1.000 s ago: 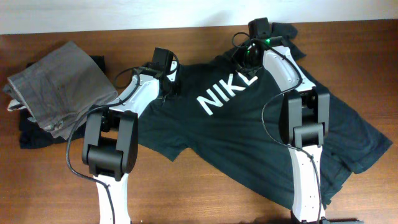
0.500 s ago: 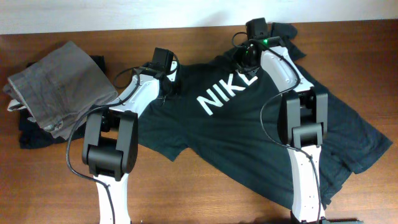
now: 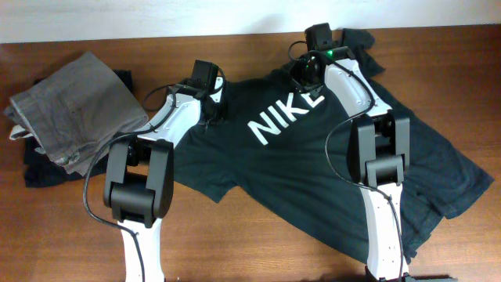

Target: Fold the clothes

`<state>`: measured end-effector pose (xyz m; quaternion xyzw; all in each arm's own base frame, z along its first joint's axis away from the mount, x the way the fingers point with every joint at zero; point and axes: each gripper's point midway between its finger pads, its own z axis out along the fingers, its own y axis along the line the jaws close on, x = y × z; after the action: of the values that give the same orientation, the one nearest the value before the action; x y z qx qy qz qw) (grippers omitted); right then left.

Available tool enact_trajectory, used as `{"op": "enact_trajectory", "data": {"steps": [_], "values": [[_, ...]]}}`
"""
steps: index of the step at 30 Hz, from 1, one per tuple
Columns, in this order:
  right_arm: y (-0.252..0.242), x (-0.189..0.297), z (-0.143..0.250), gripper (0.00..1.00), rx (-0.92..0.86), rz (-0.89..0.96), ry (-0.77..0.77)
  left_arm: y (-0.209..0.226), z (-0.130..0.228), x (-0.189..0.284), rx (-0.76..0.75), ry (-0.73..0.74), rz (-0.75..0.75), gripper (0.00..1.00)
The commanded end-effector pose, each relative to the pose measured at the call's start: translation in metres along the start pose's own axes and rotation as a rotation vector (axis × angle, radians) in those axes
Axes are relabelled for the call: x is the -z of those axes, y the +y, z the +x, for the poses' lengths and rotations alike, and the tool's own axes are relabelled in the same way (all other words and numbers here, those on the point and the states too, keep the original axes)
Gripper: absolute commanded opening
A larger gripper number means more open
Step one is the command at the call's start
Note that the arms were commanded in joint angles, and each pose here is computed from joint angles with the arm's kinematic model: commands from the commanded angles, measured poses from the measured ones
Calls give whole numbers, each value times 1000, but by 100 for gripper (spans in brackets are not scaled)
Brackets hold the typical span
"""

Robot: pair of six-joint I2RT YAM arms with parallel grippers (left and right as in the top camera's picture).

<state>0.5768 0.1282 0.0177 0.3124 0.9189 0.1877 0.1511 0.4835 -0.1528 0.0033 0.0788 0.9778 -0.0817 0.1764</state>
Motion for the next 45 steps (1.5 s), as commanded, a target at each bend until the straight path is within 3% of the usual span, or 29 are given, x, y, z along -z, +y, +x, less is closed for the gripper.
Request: {"op": "enact_trajectory", "data": {"steps": [1,14,17,23,27,45], "values": [[-1,-10,3,4,-1,10,-5,5,26,-29,-3,79,-17,1],[23,-3,-6,4,8,-110,0,5,26,-29,-4,79,-17,1],[18,1,-9,17,-9,-116,18,5,26,-29,-4,79,-17,1],[8,16,-27,30,36,-118,18,6,25,-29,-13,79,-20,1],[-4,30,-39,33,39,-53,-3,6,25,-29,-13,79,-20,1],[-20,16,-40,33,65,47,-71,6,26,-29,-14,79,-20,1]]}}
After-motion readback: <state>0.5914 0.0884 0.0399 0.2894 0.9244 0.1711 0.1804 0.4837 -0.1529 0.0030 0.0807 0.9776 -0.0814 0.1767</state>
